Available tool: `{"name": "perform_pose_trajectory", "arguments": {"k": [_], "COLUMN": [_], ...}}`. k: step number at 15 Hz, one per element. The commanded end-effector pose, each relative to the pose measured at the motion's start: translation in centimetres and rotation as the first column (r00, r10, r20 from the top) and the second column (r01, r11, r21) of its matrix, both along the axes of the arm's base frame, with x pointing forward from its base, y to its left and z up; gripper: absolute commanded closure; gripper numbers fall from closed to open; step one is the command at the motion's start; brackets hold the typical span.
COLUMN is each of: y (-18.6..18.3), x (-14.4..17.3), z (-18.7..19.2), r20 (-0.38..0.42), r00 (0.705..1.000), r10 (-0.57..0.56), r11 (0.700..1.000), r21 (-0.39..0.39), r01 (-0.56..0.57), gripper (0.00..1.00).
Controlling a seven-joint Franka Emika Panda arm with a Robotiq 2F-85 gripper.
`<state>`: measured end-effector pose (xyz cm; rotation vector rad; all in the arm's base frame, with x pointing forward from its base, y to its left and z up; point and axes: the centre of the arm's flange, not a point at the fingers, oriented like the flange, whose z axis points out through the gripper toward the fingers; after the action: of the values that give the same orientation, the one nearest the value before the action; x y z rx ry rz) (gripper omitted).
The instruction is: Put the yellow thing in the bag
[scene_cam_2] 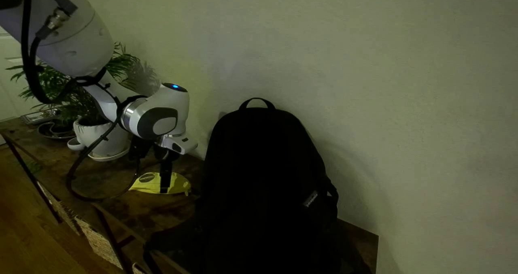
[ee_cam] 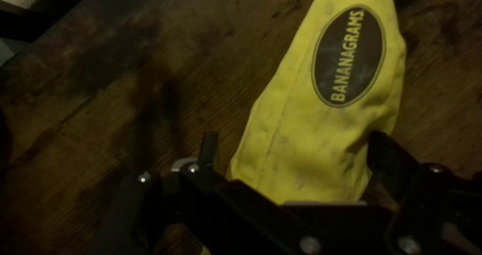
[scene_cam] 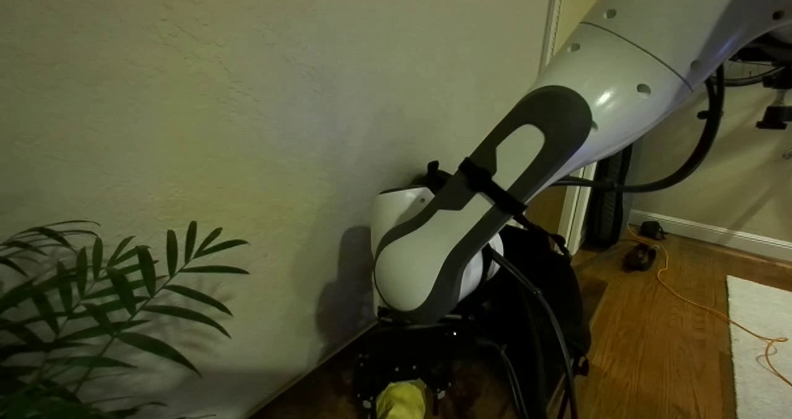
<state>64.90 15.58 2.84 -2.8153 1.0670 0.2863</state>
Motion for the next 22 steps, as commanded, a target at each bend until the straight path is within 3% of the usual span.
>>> {"name": "perform_pose_trajectory", "arguments": {"k": [1,10,13,22], "y": [0.0,-0.3,-0.3,1.2], "x": [-0.1,-0.1,-0.1,-0.8], "z": [-0.3,-0.8,-0.1,5.9], "r20": [-0.026,-0.024,-0.020,0.042], "r00": [1.000,1.000,1.000,0.991], "r10": [-0.003,-0.006,-0.002,0.127], "r11": [1.000,0.999,0.999,0.990], "r21": [0.023,0.035,0.033,0.063], "r01": [0.003,0.007,0.003,-0.130], "gripper": [0.20,0.77,0.91,0.90]}}
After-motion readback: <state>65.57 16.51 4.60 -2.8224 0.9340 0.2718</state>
